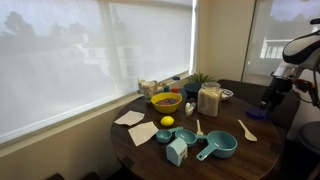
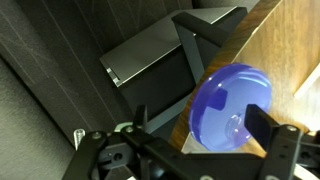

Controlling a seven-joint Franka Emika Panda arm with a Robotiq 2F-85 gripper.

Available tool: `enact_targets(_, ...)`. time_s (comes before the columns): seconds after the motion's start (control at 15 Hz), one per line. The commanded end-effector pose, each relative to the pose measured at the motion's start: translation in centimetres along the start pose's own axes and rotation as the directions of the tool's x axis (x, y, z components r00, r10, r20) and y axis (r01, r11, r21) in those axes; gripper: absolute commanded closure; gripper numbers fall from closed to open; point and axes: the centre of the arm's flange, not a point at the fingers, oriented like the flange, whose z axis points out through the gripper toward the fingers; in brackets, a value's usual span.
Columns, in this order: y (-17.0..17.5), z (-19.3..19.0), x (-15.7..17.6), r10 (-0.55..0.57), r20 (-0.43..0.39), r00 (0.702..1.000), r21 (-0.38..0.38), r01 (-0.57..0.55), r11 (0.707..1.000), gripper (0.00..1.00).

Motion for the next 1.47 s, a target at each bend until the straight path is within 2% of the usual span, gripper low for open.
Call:
enact_targets(0.0,-0.2,-0.3,0.0,0.02,0.008,1.0,0.108,-0.021,0.994,0.0)
enact_targets(0.4,1.1,0.0,-0.6,0.082,0.035,0.996,0.192,-0.087,0.978,0.0)
enact_targets(0.47,1.2,0.0,-0.6,0.09,0.035,0.995,0.201,-0.095,0.975,0.08)
enact_targets(0.6,1.5,0.1,-0.8,0.1,0.039,0.994,0.216,-0.106,0.97,0.34)
enact_targets(1.0,1.9,0.3,-0.9,0.121,0.044,0.992,0.235,-0.128,0.964,0.76)
enact_targets(1.07,2.0,0.3,-1.0,0.124,0.045,0.991,0.234,-0.131,0.963,0.37)
enact_targets(1.2,2.0,0.4,-1.0,0.124,0.049,0.991,0.233,-0.132,0.963,0.37)
enact_targets(1.4,2.0,0.4,-1.1,0.126,0.059,0.99,0.229,-0.137,0.964,0.18)
